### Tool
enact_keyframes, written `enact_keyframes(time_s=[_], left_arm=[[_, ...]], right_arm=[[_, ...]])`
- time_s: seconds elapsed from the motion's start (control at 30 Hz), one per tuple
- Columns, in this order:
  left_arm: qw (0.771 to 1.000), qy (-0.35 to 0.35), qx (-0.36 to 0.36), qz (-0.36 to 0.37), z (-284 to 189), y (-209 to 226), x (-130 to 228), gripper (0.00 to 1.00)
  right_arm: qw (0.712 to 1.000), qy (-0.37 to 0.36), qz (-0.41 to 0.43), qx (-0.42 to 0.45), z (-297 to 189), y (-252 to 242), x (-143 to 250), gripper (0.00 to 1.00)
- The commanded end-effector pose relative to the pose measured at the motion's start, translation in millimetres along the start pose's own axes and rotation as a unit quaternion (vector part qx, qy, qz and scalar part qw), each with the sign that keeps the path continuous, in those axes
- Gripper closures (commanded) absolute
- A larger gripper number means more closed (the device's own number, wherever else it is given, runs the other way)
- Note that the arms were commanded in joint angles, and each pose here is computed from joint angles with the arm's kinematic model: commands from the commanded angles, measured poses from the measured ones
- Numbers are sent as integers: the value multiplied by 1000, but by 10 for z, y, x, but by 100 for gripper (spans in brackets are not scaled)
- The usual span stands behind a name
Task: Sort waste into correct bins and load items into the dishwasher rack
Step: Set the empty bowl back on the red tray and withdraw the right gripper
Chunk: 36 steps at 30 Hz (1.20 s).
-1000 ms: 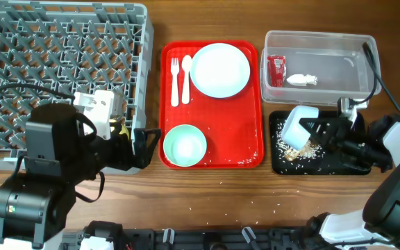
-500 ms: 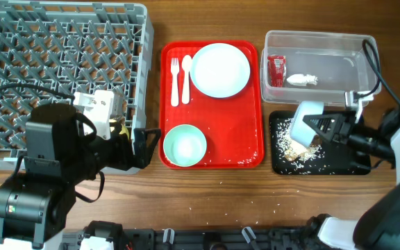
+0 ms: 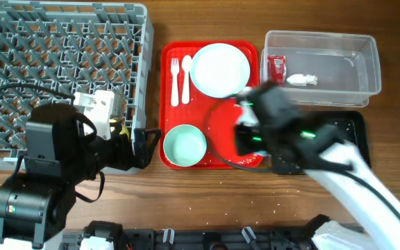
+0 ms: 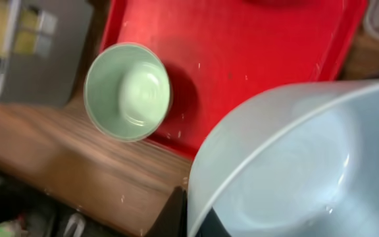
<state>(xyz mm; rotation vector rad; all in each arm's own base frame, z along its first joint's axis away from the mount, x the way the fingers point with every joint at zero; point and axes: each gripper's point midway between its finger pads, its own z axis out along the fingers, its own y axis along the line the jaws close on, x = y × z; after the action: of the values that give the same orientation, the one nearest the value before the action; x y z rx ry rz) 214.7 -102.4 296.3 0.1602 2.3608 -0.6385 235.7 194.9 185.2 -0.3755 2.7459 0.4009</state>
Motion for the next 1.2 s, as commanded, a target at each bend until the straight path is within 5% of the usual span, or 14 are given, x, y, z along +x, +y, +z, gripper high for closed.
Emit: enact_keyframes(time_s=[0.0,0.13,0.27,0.33,0.57,0.63,0.8,0.9,1.0,1.17], left_arm=[[1000,-5,10,0,-34,-54,-27,0],[1000,-5,10,0,-34,-54,-27,0],[1000,-5,10,0,-34,-54,-27,0],[1000,-5,10,0,-34,-55,-27,0],[1000,-5,10,0,-34,-55,-27,0],[1000,-5,10,0,-34,-54,-27,0],[1000,-5,10,0,-34,-54,-27,0],[1000,-5,10,0,-34,-55,-27,0],[1000,-5,10,0,-34,-54,-27,0],[1000,-5,10,0,-34,-55,-27,0]], right_arm=[[994,36,41,90,622,-41,-3,96],[988,61,55,132,1203,-160,-20,94],[988,69,58,123,1340,-162,-29,55],[992,74,42,96,1301,-73,-30,46],[996,-89,29,-12,-98,221,-329,43],[980,-188,21,-63,-821,273,-354,0],[928,-333,56,-155,-1948,201,-98,0],[918,-371,58,-127,-2190,-73,163,0],[914,-402,-14,-54,-2266,-271,236,0],[904,-414,49,89,-1867,-834,88,0]])
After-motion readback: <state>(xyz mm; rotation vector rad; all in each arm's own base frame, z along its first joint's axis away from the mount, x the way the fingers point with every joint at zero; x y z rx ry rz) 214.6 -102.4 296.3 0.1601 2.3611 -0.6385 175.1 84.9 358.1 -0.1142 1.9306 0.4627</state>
